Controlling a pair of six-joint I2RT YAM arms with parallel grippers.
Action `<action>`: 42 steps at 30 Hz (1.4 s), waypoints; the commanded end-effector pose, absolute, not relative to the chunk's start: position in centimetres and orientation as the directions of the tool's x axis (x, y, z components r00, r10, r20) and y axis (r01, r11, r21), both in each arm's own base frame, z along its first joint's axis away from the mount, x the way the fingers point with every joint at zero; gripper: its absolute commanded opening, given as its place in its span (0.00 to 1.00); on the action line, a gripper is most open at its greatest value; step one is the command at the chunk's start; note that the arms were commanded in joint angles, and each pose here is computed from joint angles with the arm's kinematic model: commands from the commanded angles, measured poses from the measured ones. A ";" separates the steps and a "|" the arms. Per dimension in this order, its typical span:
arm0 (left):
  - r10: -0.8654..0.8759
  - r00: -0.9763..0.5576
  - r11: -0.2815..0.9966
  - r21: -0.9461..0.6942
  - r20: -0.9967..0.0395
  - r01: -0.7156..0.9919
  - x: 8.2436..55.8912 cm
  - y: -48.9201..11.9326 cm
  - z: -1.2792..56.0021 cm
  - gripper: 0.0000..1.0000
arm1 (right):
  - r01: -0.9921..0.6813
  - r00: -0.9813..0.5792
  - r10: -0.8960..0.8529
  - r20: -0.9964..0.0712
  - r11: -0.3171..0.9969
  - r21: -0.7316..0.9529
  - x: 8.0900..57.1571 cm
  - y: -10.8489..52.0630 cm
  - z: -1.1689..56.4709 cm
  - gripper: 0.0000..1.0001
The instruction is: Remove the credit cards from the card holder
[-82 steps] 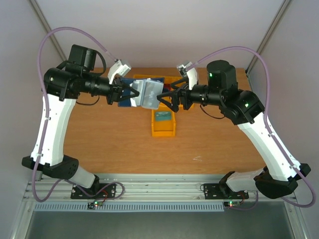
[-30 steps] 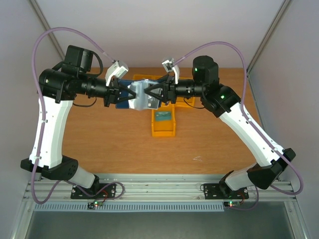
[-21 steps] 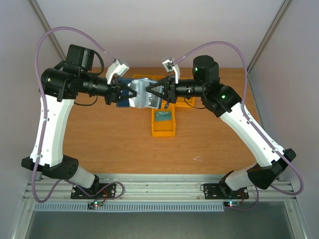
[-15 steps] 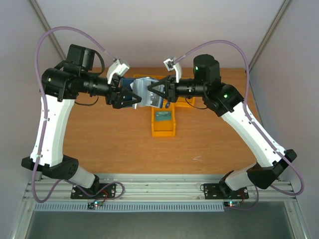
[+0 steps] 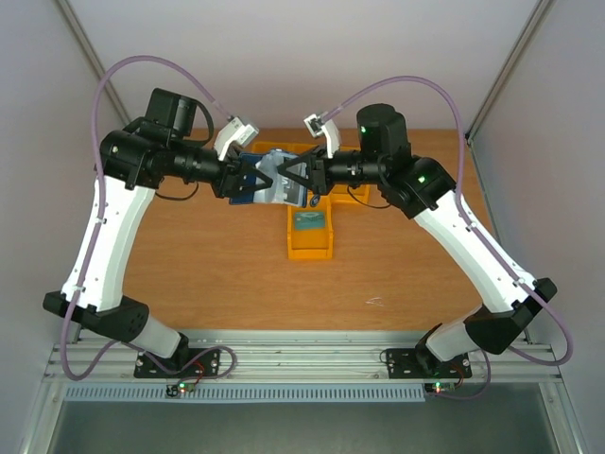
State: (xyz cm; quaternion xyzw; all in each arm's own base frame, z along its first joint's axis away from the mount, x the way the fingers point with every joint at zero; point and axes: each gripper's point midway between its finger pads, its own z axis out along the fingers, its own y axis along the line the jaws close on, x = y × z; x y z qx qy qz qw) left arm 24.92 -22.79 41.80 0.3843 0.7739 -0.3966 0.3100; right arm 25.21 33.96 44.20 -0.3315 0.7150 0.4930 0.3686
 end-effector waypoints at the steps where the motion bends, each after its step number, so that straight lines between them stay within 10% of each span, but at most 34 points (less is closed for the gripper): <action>1: 0.339 -0.477 0.390 -0.340 -0.811 0.856 25.5 -23.2 42.3 0.11 | -0.897 -0.417 -0.092 -0.904 0.201 0.394 23.1 34.0 47.2 0.01; 3: 0.345 -0.468 0.386 -0.332 -0.814 0.861 25.1 -23.0 42.5 0.00 | -0.901 -0.413 -0.085 -0.907 0.179 0.394 22.8 33.3 47.3 0.02; 8: 0.335 -0.457 0.361 -0.335 -0.824 0.870 24.4 -22.5 43.2 0.00 | -0.876 -0.442 -0.099 -0.891 0.261 0.405 24.1 31.0 45.4 0.54; 12: 0.317 -0.440 0.277 -0.362 -0.840 0.890 22.8 -22.7 44.6 0.00 | -0.858 -0.474 -0.095 -0.875 0.272 0.436 24.7 29.5 44.0 0.73; 25: 0.310 -0.375 0.131 -0.352 -0.873 0.927 20.0 -22.9 46.0 0.00 | -0.861 -0.508 -0.147 -0.849 0.134 0.491 23.4 30.1 42.8 0.92; 27: 0.313 -0.370 0.126 -0.348 -0.875 0.929 19.9 -22.9 46.0 0.00 | -0.856 -0.517 -0.153 -0.842 0.064 0.513 22.6 30.4 43.4 0.84; 34: 0.310 -0.374 0.152 -0.343 -0.874 0.927 20.7 -22.8 45.8 0.00 | -0.845 -0.522 -0.155 -0.839 -0.045 0.534 21.2 30.6 44.5 0.04; 38: 0.319 -0.418 0.276 -0.338 -0.851 0.900 23.0 -22.4 44.6 0.09 | -0.857 -0.513 -0.133 -0.848 0.018 0.515 21.7 30.2 44.6 0.01; 42: 0.328 -0.492 0.589 -0.233 -0.807 0.774 28.5 -19.7 41.6 0.58 | -0.822 -0.560 -0.135 -0.818 0.214 0.528 24.2 29.7 42.8 0.01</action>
